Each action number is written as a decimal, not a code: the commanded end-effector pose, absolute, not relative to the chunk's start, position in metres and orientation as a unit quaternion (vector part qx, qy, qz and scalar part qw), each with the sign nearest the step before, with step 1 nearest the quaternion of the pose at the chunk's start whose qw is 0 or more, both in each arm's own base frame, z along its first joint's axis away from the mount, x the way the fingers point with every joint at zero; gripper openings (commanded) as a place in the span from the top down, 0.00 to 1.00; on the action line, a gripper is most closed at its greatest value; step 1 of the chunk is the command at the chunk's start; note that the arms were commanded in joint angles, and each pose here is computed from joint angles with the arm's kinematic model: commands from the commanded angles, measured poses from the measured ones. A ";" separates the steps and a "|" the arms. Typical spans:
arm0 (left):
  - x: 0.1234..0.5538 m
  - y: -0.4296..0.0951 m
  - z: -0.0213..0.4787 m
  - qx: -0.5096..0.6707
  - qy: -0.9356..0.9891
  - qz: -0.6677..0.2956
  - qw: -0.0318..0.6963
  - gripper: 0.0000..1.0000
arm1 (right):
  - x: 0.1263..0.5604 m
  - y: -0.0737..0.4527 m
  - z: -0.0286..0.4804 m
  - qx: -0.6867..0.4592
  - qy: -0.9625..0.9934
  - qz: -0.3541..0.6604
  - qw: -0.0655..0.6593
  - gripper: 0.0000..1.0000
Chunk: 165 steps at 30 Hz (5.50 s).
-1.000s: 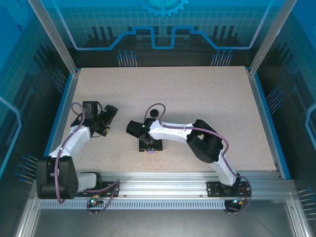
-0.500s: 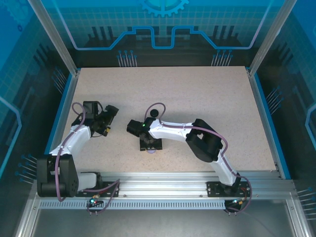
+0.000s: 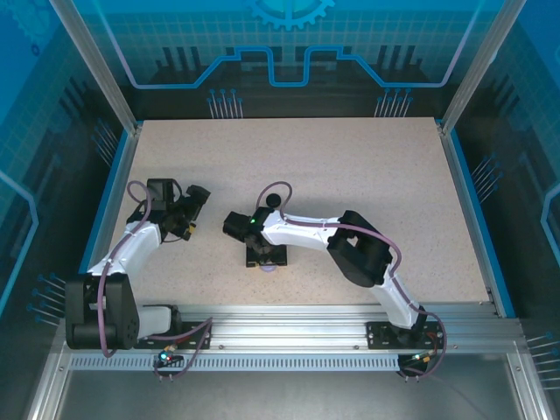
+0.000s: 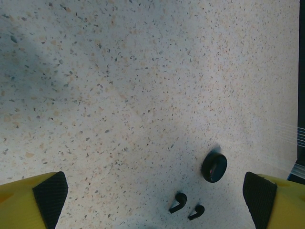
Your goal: Insert wireless bluetooth earbuds into charging case
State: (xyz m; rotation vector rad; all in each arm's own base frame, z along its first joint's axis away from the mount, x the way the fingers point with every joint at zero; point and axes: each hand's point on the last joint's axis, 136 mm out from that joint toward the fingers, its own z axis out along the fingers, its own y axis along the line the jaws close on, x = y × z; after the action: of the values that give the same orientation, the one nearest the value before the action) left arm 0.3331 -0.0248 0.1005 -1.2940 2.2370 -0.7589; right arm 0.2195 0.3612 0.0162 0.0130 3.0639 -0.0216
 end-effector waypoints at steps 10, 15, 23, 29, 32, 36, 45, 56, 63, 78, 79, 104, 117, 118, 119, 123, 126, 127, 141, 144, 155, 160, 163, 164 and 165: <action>0.336 -0.033 0.104 -0.450 0.807 -0.310 0.227 0.01 | 0.212 0.360 0.008 0.021 0.999 -0.013 0.024 0.49; 0.338 -0.038 0.107 -0.437 0.808 -0.323 0.228 0.01 | 0.214 0.367 0.029 0.015 0.998 0.023 0.050 0.55; 0.343 -0.041 0.125 -0.398 0.800 -0.351 0.280 0.01 | 0.236 0.367 0.089 0.023 0.991 0.086 0.100 0.55; 0.355 -0.067 0.146 -0.333 0.792 -0.416 0.299 0.01 | 0.290 0.342 0.132 0.062 0.978 0.151 0.128 0.55; 0.358 -0.086 0.156 -0.291 0.790 -0.440 0.311 0.01 | 0.325 0.325 0.145 0.097 0.969 0.186 0.130 0.55; 0.357 -0.118 0.161 -0.238 0.789 -0.464 0.326 0.01 | 0.365 0.307 0.159 0.147 0.954 0.228 0.128 0.56; 0.349 -0.183 0.148 -0.144 0.794 -0.459 0.372 0.01 | 0.402 0.301 0.152 0.248 0.922 0.287 0.078 0.56; 0.378 -0.208 0.155 -0.115 0.771 -0.463 0.422 0.05 | 0.405 0.321 0.140 0.313 0.899 0.304 0.044 0.57; 0.389 -0.215 0.147 -0.124 0.761 -0.477 0.422 0.19 | 0.403 0.335 0.142 0.315 0.900 0.300 0.039 0.57; 0.402 -0.222 0.149 -0.127 0.752 -0.488 0.425 0.46 | 0.397 0.347 0.141 0.305 0.904 0.296 0.037 0.57; 0.403 -0.222 0.148 -0.127 0.752 -0.489 0.424 0.47 | 0.397 0.348 0.141 0.304 0.905 0.295 0.038 0.57; 0.405 -0.222 0.145 -0.138 0.751 -0.490 0.421 0.93 | 0.397 0.353 0.141 0.304 0.902 0.305 0.037 0.55; 0.386 -0.232 0.167 -0.087 0.777 -0.497 0.377 1.00 | 0.426 0.272 0.194 0.204 0.911 0.329 0.145 0.16; 0.385 -0.235 0.172 -0.071 0.777 -0.504 0.370 1.00 | 0.426 0.263 0.196 0.186 0.911 0.330 0.164 0.16; 0.385 -0.236 0.177 -0.060 0.776 -0.511 0.364 1.00 | 0.426 0.255 0.195 0.172 0.910 0.332 0.179 0.16; 0.382 -0.245 0.199 0.002 0.770 -0.546 0.328 1.00 | 0.420 0.232 0.208 0.084 0.883 0.375 0.271 0.16; 0.378 -0.248 0.210 0.038 0.766 -0.563 0.308 1.00 | 0.402 0.230 0.225 -0.001 0.851 0.418 0.319 0.15; 0.376 -0.249 0.213 0.049 0.765 -0.568 0.300 1.00 | 0.395 0.231 0.230 -0.028 0.840 0.431 0.329 0.15; 0.372 -0.256 0.232 0.094 0.759 -0.581 0.278 1.00 | 0.370 0.264 0.230 -0.123 0.814 0.477 0.309 0.20; 0.373 -0.256 0.233 0.094 0.759 -0.581 0.279 1.00 | 0.369 0.271 0.229 -0.130 0.812 0.480 0.305 0.21; 0.375 -0.258 0.240 0.098 0.754 -0.586 0.281 1.00 | 0.370 0.284 0.215 -0.132 0.824 0.470 0.288 0.25; 0.369 -0.258 0.247 0.107 0.748 -0.591 0.283 1.00 | 0.382 0.269 0.192 -0.096 0.845 0.446 0.280 0.29; 0.366 -0.257 0.249 0.109 0.747 -0.591 0.284 1.00 | 0.389 0.259 0.180 -0.071 0.850 0.443 0.274 0.30; 0.365 -0.257 0.250 0.110 0.747 -0.592 0.284 1.00 | 0.390 0.256 0.178 -0.065 0.851 0.443 0.273 0.30; 0.365 -0.257 0.250 0.110 0.746 -0.592 0.284 1.00 | 0.390 0.255 0.176 -0.061 0.852 0.444 0.272 0.31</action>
State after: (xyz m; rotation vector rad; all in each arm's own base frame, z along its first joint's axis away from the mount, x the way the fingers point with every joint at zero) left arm 0.3745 -0.2537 0.2231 0.1860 2.0776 -1.5550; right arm 0.3766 0.2721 0.2017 -0.2760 2.2364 1.2513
